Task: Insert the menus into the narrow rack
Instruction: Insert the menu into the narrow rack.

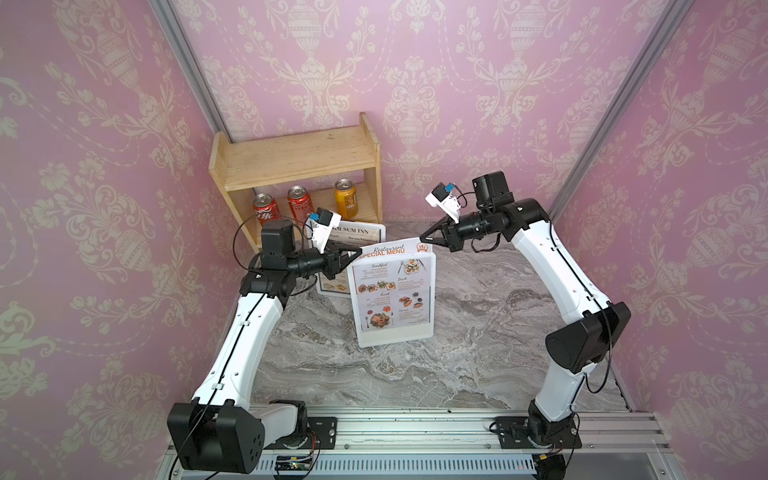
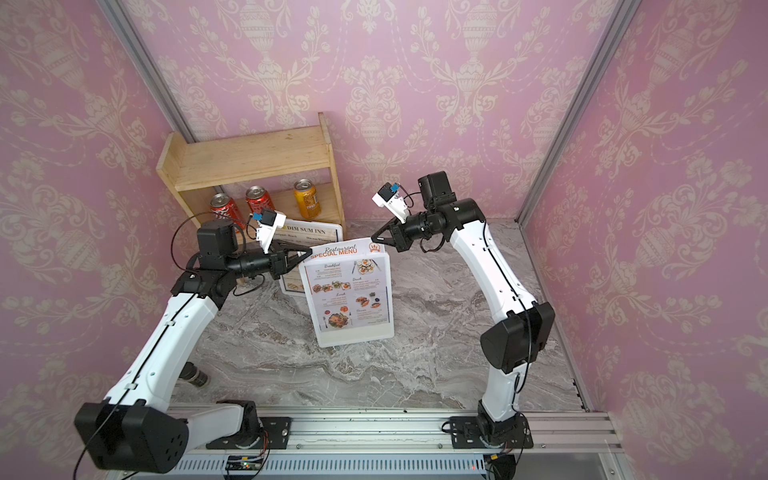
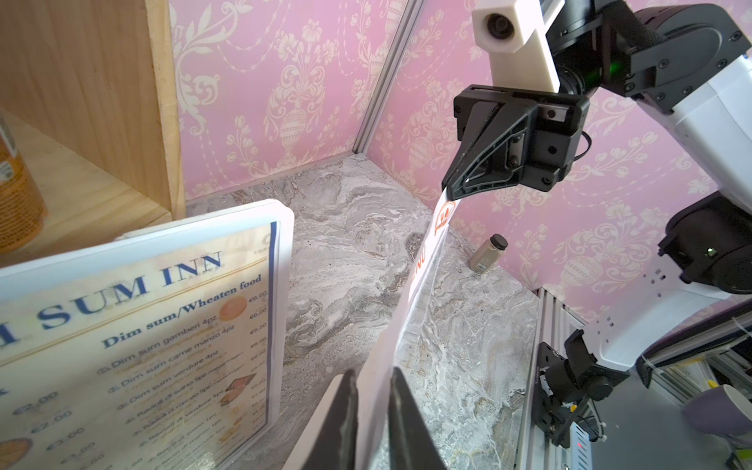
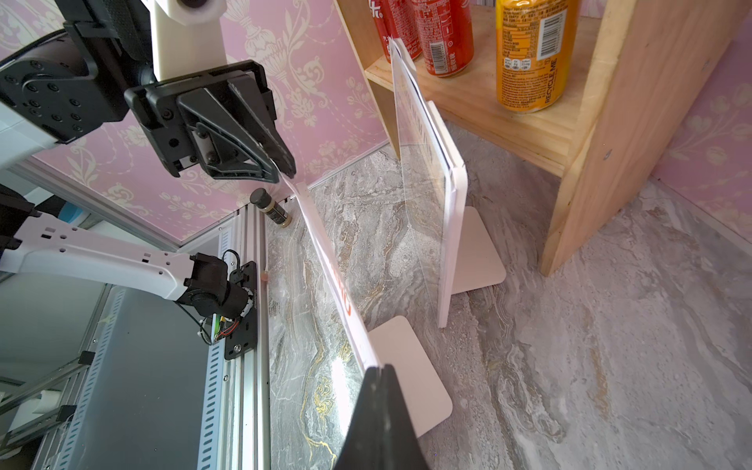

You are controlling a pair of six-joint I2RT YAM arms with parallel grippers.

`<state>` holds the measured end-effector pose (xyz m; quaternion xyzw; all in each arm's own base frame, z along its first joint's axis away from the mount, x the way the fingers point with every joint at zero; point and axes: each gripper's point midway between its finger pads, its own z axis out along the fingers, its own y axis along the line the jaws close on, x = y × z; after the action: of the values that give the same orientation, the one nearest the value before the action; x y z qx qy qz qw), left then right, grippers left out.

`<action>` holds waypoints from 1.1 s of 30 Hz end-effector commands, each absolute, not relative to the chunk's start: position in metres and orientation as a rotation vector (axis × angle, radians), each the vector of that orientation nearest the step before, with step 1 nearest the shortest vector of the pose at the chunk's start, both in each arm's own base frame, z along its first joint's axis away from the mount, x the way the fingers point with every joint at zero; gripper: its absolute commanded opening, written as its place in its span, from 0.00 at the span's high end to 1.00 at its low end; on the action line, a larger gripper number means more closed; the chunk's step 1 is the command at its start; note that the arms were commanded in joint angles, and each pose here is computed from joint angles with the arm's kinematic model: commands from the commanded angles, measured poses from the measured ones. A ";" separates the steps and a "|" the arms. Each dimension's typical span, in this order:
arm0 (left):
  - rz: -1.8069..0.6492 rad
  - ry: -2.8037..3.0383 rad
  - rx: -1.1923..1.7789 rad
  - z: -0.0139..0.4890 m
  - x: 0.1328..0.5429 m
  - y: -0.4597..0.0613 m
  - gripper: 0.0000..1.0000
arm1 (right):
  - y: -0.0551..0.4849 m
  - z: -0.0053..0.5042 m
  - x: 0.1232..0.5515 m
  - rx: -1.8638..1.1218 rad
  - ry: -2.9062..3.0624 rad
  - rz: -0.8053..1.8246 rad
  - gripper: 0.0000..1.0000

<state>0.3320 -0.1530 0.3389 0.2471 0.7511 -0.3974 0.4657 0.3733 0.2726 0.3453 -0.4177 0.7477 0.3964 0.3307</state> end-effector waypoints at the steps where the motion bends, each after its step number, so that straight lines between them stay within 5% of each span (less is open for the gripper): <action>1: -0.944 1.853 0.617 0.336 0.333 -0.152 0.73 | 0.268 0.348 0.370 -1.068 1.974 1.016 0.99; 3: -0.940 1.855 0.617 0.336 0.334 -0.152 0.66 | 0.267 0.345 0.370 -1.067 1.984 1.009 0.98; 11: -0.932 1.856 0.627 0.340 0.336 -0.153 0.66 | 0.267 0.342 0.366 -1.066 1.993 1.015 0.98; 33: -0.892 1.915 0.635 0.321 0.324 -0.153 0.87 | 0.269 0.328 0.360 -1.069 2.034 0.977 0.96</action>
<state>0.3312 -0.1514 0.3274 0.2500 0.7687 -0.3698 0.4580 0.3691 0.2702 0.3221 -0.4079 0.7700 0.3778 0.3132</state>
